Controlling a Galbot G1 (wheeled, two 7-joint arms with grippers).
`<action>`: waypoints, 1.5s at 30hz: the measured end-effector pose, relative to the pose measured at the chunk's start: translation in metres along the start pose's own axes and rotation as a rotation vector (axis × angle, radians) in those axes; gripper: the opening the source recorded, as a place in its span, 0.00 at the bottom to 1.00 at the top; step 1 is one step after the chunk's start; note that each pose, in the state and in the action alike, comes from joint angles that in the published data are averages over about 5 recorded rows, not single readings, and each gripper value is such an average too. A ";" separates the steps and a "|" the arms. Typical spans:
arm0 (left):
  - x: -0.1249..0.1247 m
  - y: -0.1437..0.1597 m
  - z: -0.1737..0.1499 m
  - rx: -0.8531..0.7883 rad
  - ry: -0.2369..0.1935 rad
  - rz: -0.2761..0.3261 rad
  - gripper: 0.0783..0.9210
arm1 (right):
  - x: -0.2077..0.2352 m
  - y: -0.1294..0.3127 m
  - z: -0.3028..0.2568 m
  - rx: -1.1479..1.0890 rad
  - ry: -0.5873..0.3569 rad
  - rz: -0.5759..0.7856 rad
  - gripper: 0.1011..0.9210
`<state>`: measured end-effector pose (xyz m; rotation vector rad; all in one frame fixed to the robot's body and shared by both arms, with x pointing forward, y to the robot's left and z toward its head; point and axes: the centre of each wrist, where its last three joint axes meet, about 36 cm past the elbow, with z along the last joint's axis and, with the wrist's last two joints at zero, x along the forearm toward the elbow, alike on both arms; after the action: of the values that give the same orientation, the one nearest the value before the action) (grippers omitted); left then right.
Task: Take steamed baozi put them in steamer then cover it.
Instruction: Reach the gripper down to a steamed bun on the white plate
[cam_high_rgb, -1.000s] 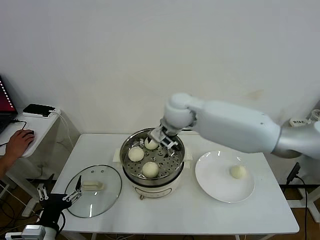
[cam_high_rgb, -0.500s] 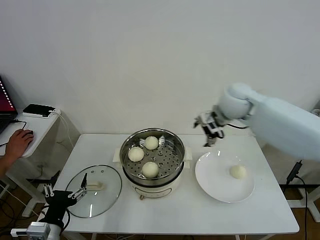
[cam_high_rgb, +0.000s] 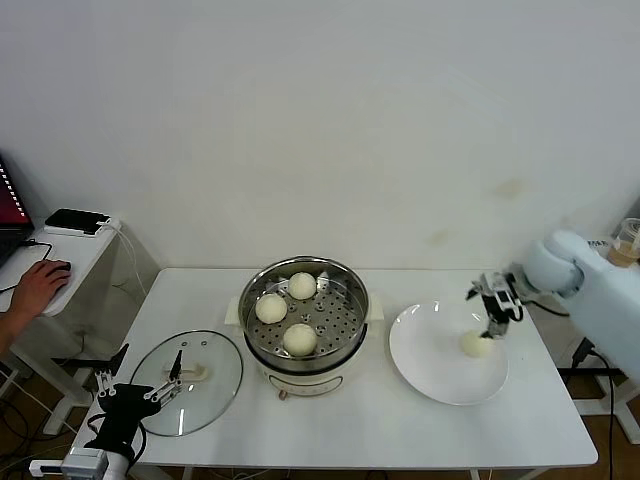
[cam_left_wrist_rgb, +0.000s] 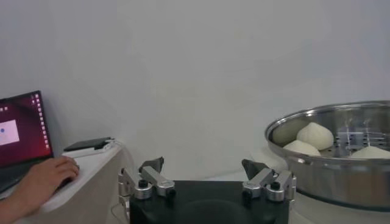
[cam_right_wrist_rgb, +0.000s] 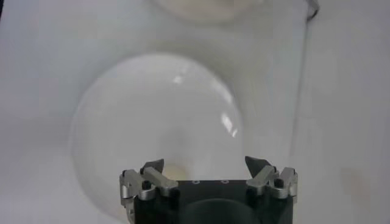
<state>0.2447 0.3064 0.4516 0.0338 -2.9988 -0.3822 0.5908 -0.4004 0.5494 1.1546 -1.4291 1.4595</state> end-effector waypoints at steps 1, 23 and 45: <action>0.001 0.000 0.000 0.000 0.001 0.000 0.88 | -0.005 0.002 0.005 -0.008 0.007 -0.005 0.88; 0.006 -0.002 0.000 -0.002 0.010 -0.012 0.88 | -0.082 0.007 0.027 -0.082 0.036 -0.049 0.88; 0.002 -0.001 0.004 0.001 0.013 -0.016 0.88 | -0.102 -0.008 0.017 -0.130 0.054 -0.055 0.66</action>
<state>0.2419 0.3063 0.4481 0.0609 -2.9876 -0.3805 0.6288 -0.4099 0.4537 1.0586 -1.4218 1.3300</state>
